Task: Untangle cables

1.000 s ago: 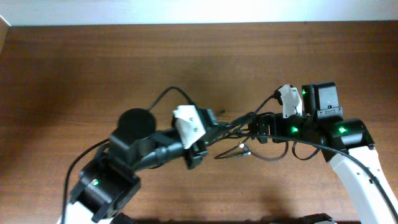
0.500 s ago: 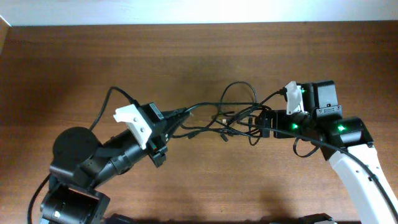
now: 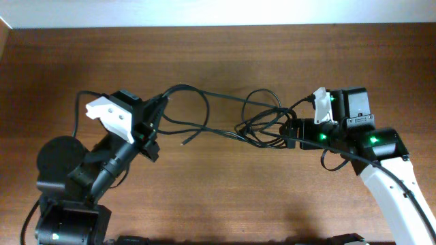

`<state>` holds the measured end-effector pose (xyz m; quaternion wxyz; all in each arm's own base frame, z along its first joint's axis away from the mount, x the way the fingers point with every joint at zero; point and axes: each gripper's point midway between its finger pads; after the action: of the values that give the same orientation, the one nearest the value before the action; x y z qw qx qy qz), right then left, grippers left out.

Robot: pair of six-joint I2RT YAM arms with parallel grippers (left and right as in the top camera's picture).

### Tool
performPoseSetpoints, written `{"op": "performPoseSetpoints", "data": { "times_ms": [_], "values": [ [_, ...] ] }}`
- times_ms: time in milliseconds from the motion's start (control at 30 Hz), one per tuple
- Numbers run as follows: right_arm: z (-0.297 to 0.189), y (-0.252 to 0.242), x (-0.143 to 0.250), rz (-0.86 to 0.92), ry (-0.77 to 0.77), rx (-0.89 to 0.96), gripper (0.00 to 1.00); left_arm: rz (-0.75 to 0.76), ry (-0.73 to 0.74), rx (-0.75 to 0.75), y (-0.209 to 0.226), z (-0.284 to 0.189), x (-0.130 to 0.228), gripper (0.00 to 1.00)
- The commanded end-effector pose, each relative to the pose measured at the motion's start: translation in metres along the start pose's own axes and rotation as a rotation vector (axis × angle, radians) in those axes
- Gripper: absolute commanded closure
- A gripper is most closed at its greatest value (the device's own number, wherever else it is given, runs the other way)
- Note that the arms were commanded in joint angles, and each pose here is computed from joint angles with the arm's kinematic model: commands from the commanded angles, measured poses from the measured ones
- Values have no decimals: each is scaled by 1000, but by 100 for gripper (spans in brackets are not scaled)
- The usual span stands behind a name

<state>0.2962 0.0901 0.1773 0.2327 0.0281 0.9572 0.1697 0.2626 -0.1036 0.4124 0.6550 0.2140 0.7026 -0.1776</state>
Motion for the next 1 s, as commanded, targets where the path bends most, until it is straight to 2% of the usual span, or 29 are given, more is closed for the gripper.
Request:
{"op": "performPoseSetpoints", "data": {
  "times_ms": [0,233,367,500,633,767,900,967],
  "values": [
    [3,-16,-2,28,-7,75,1,0,-21,-148,29,-18,-12,100],
    [3,-16,-2,28,-7,73,1,-28,25,-204,43,-23,1,100],
    [3,-10,-2,17,-3,39,1,-31,25,-129,30,-20,1,100],
    [-5,51,2,-186,13,-314,1,-48,16,61,3,-12,0,100],
    [-15,74,5,-246,13,-459,1,-118,-75,222,-17,-8,-27,100],
    [-33,103,12,-315,20,-661,1,-205,-69,247,-15,0,-28,100],
    [-39,110,11,-325,11,-713,1,-238,-64,292,-20,7,-28,100],
    [-44,116,11,-334,5,-757,1,-216,-91,360,-36,12,-37,100]
  ]
}}
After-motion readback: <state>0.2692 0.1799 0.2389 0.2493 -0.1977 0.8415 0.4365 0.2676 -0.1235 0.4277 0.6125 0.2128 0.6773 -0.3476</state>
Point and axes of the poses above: each gripper's point midway between its finger pads, its own z axis out along the fingers, its own y axis along the line the jaws close on, x = y × z, and after that the axes turned 6 degrees about z, right-handed
